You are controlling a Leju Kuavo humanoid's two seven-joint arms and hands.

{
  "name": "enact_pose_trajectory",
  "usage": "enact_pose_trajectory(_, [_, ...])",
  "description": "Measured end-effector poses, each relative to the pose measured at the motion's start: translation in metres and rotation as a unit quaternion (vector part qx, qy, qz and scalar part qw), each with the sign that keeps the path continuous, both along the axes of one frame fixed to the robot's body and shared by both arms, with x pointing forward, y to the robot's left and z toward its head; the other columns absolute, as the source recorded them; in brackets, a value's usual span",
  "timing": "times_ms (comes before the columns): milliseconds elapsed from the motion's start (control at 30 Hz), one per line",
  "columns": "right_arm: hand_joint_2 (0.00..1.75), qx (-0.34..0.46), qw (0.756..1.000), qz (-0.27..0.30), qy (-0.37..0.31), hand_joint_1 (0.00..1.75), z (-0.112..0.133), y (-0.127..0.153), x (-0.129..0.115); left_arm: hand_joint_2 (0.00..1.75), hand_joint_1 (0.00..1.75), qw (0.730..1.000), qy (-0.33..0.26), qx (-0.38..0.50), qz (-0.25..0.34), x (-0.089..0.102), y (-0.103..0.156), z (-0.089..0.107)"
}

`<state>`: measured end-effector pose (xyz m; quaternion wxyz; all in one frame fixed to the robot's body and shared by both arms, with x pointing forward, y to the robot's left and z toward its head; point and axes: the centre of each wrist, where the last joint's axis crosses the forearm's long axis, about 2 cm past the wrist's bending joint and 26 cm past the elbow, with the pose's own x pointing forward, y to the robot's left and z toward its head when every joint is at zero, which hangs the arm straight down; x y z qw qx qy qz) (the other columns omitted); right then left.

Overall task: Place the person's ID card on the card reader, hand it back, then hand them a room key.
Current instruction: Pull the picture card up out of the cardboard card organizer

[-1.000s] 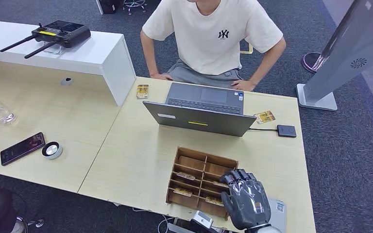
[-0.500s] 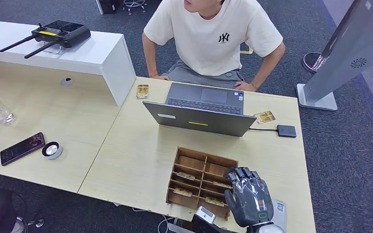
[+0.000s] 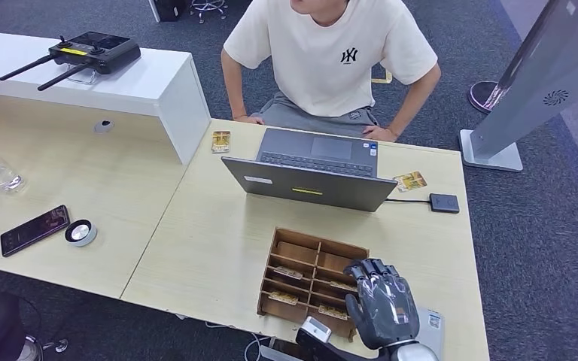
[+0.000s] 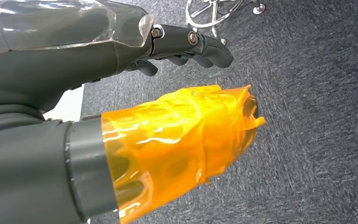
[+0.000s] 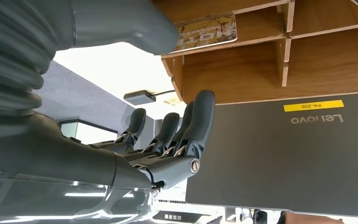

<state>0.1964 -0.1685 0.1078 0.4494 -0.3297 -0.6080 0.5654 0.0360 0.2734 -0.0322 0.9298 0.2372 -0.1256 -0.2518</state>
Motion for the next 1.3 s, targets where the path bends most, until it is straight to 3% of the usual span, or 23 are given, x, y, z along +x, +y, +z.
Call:
enact_pose_trajectory(400, [1.75, -0.002, 1.000, 0.002, 0.009, 0.94, -0.0009, 0.0029, 0.0036, 0.00, 0.00, 1.000, 0.004, -0.001, -0.001, -0.0001, -0.0004, -0.0020])
enact_pose_trajectory(933, [1.75, -0.008, 1.000, 0.004, 0.020, 0.79, -0.0055, 0.0039, 0.0023, 0.00, 0.00, 1.000, 0.007, -0.004, -0.001, -0.0004, -0.0016, -0.0036])
enact_pose_trajectory(1300, [1.75, -0.010, 1.000, -0.004, 0.022, 0.83, -0.0034, 0.0057, 0.0059, 0.00, 0.00, 1.000, 0.007, -0.004, -0.002, 0.0006, -0.0019, -0.0039])
